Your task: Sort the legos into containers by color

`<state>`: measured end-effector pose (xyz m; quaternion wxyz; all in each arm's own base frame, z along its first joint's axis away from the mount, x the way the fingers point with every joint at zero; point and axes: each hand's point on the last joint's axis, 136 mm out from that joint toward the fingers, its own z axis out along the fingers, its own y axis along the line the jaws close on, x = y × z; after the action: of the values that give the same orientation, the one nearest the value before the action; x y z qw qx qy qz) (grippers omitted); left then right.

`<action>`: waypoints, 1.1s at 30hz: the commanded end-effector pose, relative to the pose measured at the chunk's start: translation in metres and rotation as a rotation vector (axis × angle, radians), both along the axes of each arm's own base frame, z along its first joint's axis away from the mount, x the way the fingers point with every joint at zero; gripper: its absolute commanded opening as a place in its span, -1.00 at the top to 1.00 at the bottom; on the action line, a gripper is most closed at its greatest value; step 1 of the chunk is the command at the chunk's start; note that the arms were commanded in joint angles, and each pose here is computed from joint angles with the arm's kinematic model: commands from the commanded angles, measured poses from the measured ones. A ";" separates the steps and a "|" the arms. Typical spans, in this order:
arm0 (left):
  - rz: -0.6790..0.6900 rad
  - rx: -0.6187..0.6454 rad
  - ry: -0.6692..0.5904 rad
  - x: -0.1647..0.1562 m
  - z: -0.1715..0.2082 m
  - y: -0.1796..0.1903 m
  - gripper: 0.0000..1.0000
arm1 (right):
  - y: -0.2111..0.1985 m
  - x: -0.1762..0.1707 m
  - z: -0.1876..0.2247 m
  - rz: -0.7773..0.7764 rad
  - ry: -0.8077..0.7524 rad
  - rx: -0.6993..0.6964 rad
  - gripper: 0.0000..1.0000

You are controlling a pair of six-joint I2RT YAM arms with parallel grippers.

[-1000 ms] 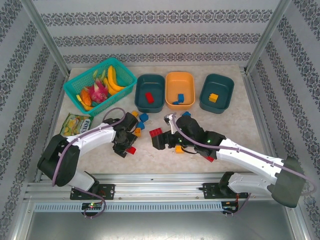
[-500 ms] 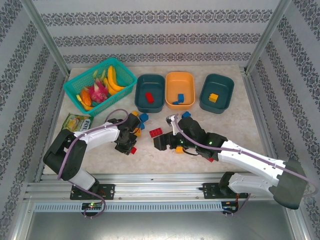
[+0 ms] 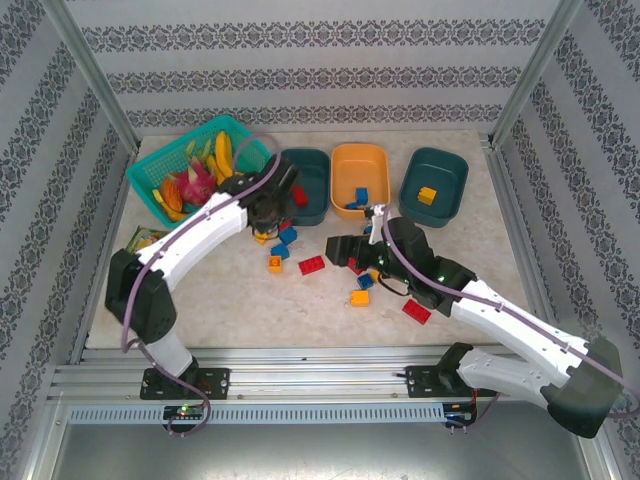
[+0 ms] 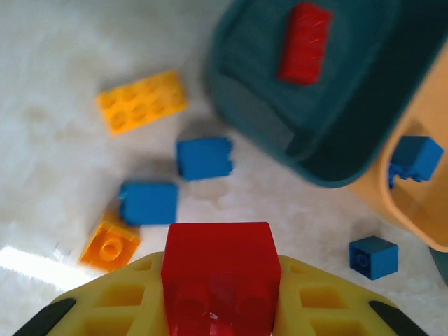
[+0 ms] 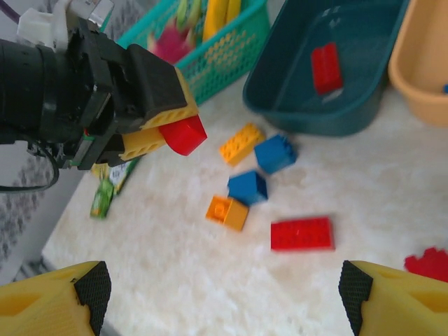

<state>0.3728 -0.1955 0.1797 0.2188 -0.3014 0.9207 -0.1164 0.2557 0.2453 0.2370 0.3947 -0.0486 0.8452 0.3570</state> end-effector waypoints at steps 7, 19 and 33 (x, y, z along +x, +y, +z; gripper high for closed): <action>-0.293 0.310 0.022 0.090 -0.026 -0.001 0.53 | -0.015 0.062 0.050 -0.167 -0.052 0.189 -0.74; -0.308 0.337 0.110 0.128 -0.089 0.009 0.52 | -0.025 0.063 0.036 -0.197 -0.011 0.170 -0.74; -0.344 0.327 0.170 0.131 -0.121 0.002 0.23 | -0.037 0.063 0.019 -0.228 0.032 0.163 -0.74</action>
<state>0.5049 -0.1952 0.0523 0.1716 -0.1205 0.9775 0.0229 0.3200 0.2102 0.2575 0.4270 0.0802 0.8201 0.3725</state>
